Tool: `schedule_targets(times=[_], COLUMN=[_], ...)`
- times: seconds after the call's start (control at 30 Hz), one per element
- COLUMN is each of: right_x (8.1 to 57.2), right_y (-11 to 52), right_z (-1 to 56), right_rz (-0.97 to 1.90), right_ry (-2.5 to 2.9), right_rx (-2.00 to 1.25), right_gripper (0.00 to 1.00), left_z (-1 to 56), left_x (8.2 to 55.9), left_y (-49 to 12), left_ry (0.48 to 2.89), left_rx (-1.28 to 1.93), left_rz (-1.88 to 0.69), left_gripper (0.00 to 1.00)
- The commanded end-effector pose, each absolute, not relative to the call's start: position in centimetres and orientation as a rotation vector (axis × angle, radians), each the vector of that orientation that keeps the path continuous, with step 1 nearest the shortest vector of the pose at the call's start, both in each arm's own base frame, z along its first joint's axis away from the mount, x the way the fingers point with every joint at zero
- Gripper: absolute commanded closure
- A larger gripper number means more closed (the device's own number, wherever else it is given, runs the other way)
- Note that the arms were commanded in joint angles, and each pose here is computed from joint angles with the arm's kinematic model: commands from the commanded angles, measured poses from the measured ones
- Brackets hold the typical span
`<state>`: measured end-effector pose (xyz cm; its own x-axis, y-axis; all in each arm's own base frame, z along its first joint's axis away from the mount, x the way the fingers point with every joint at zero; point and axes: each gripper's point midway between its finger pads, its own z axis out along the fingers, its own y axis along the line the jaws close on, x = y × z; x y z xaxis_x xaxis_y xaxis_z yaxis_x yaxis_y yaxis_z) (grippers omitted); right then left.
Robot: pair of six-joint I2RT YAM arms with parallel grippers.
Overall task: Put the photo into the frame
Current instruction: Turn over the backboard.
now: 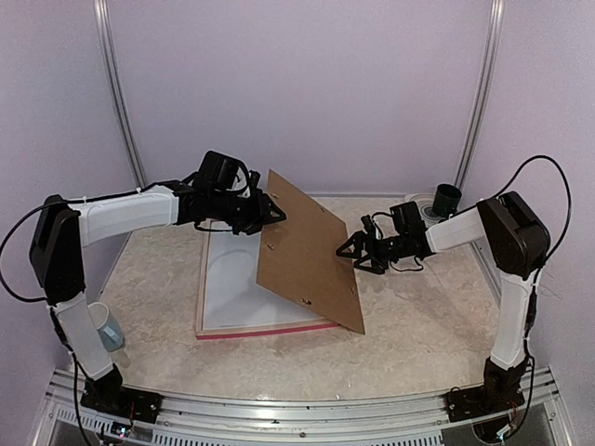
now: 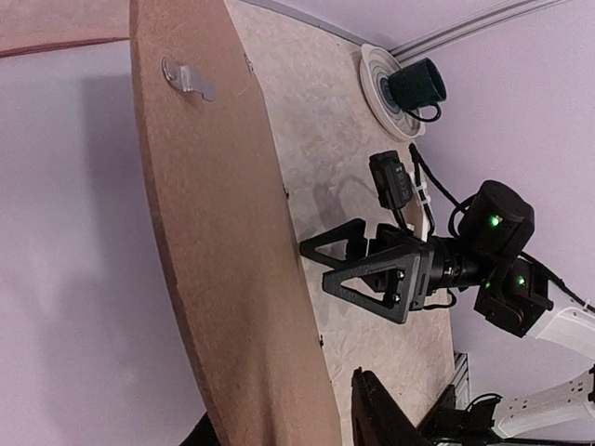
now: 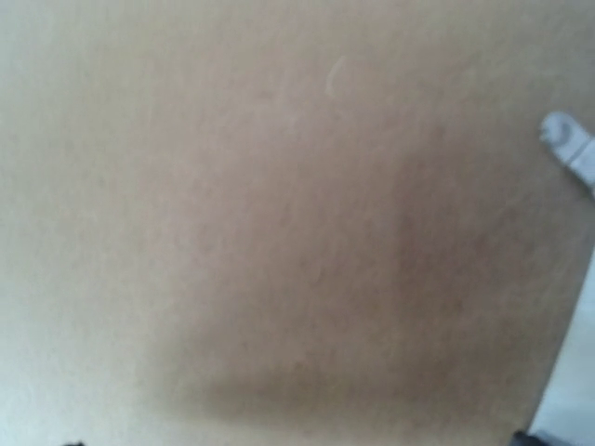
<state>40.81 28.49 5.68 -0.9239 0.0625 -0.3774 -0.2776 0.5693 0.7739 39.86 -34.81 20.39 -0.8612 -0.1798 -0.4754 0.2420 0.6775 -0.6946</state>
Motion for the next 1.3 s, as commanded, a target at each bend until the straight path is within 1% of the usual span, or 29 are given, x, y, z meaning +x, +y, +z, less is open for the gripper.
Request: schedule_targets(times=[0.0,0.17,0.4,0.5,0.57,0.77,1.1,1.27], right_x=[39.6,39.6,39.5,39.4,39.3,39.3,39.8,39.0], right_y=[27.3,27.2,27.1,27.1,27.1,27.1,24.6,24.4], right_z=[1.8,1.8,2.1,2.4,2.6,4.4,11.5,13.3], right_rz=[1.165,1.160,1.150,1.154,1.157,1.194,1.312,1.394], right_ry=[2.591,2.594,2.587,2.581,2.579,2.546,2.373,2.319], right_rx=[-0.120,-0.123,-0.134,-0.140,-0.146,-0.176,-0.196,-0.244], right_gripper=[0.01,0.01,0.01,0.01,0.01,0.01,0.01,0.01], left_z=[22.7,21.8,20.1,20.0,19.7,19.3,20.0,21.2], left_x=[38.9,38.1,37.2,37.2,37.0,36.4,34.8,33.8], left_y=[-34.2,-33.9,-33.6,-33.5,-33.3,-32.4,-30.0,-29.6], left_ry=[2.293,2.298,2.302,2.278,2.274,2.241,2.111,2.044], left_rx=[0.089,0.079,0.026,0.010,0.002,-0.012,0.018,0.069], left_rz=[-1.151,-1.191,-1.260,-1.282,-1.286,-1.298,-1.353,-1.393], left_gripper=[0.66,0.67,0.79,0.85,0.90,1.00,1.00,1.00])
